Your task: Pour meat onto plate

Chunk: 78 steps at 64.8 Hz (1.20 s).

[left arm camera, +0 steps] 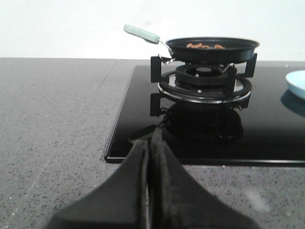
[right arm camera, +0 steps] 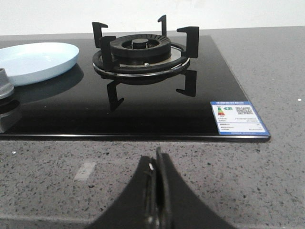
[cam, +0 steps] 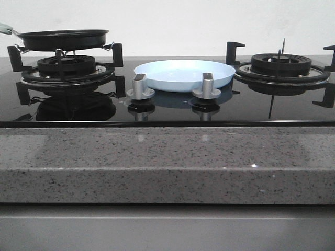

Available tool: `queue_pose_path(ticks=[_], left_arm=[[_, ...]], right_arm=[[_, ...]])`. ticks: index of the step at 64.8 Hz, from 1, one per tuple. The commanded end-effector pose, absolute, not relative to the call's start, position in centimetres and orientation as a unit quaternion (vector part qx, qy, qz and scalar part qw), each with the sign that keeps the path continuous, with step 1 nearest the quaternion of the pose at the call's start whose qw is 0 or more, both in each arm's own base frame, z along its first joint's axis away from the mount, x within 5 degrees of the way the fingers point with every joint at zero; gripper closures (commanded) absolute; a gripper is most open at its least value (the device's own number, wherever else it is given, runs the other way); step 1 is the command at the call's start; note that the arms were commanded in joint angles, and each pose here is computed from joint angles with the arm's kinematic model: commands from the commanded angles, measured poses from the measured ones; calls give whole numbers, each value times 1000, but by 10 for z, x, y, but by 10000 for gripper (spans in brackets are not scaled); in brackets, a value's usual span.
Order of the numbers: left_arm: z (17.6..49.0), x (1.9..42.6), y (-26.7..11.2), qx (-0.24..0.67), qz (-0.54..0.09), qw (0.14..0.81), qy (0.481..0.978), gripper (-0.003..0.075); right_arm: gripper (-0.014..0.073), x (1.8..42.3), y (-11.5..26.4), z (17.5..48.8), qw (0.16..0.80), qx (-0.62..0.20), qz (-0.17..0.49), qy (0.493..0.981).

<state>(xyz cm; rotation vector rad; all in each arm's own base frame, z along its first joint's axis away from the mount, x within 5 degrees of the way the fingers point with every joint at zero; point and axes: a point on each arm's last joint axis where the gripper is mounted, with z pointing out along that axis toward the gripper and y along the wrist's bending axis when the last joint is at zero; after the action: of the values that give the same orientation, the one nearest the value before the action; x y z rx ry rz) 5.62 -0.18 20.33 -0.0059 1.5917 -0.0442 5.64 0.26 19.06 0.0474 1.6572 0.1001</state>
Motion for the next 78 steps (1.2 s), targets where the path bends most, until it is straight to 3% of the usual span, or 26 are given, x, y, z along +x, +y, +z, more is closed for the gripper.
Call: queue_pose_path(ticks=[1, 7, 23, 36, 47, 53, 56, 61, 64, 70, 74, 78], left_arm=[[230, 51, -1, -16, -34, 755, 655, 741], [263, 46, -2, -10, -34, 762, 646, 741], [330, 72, -4, 6, -28, 691, 723, 741], [358, 112, -5, 5, -28, 666, 746, 741], [361, 126, -5, 4, -27, 662, 749, 735], [363, 127, -5, 3, -26, 666, 745, 645], [363, 128, -5, 3, -26, 670, 742, 556], [364, 128, -4, 2, -26, 673, 739, 347], [364, 128, -4, 2, -26, 674, 738, 219], [363, 129, -4, 1, -25, 679, 734, 46], [362, 129, -4, 1, -25, 677, 736, 21], [362, 130, -4, 1, -25, 676, 736, 43]], right_arm=[[664, 53, 2, 215, 726, 19, 38, 687], [664, 49, 2, 231, 731, 16, 36, 682], [664, 52, 2, 304, 724, 12, 36, 689], [664, 91, 3, 353, 682, 8, 30, 731], [664, 117, 3, 366, 669, 9, 30, 742], [621, 118, 3, 366, 672, 9, 30, 740], [559, 118, 3, 367, 673, 9, 30, 739], [405, 118, 3, 366, 673, 9, 30, 739], [260, 118, 3, 366, 673, 9, 30, 739], [36, 118, 3, 366, 673, 9, 30, 739], [-64, 118, 3, 366, 673, 9, 30, 739], [-55, 118, 3, 367, 673, 9, 30, 739]])
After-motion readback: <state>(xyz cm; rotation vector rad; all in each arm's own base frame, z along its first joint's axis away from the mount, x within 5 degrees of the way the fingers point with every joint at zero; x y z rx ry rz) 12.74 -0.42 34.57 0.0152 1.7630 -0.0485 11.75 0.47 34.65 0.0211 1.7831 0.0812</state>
